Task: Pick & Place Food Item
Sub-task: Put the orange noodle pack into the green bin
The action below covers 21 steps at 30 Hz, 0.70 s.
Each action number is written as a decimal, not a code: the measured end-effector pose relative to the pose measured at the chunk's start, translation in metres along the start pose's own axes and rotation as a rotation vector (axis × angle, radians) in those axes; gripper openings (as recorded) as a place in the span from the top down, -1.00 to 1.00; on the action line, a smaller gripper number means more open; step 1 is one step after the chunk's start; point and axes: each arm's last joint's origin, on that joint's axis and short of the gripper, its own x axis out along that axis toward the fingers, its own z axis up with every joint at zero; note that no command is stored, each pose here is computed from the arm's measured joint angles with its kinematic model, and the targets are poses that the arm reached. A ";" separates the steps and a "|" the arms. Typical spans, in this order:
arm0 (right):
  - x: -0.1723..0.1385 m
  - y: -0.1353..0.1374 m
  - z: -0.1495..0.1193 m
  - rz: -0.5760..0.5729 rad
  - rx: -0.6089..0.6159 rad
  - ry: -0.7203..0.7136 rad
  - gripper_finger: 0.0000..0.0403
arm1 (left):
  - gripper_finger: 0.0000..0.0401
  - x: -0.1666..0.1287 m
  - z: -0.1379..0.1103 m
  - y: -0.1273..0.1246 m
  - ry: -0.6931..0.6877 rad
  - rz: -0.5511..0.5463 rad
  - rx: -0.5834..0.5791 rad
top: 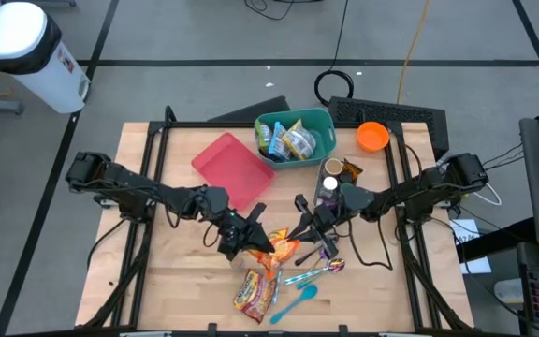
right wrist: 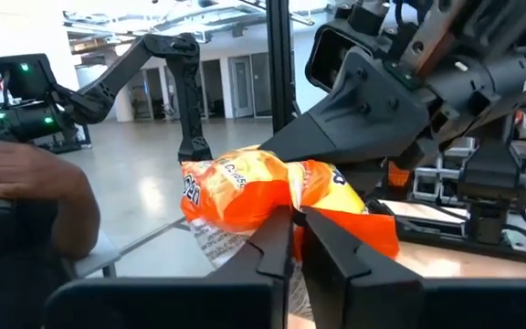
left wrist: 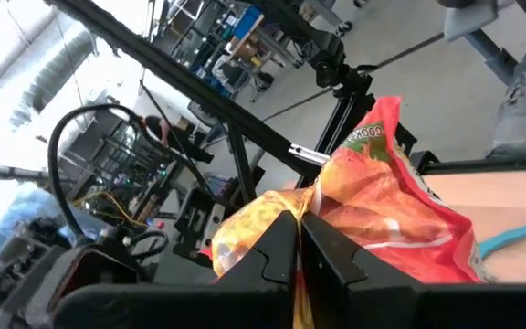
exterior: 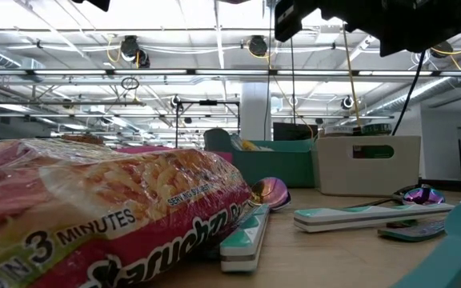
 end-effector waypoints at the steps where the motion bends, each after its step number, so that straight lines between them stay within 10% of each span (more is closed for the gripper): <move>1: 0.000 0.000 0.000 0.001 -0.001 -0.003 0.96 | 0.93 0.000 0.000 0.000 0.002 0.003 -0.022; 10: -0.007 0.003 0.012 -0.009 0.011 0.032 0.99 | 0.68 -0.001 0.006 0.008 0.110 0.267 -0.574; 21: -0.012 0.006 0.018 -0.013 0.035 0.080 1.00 | 0.00 -0.012 0.011 0.009 0.195 0.285 -0.775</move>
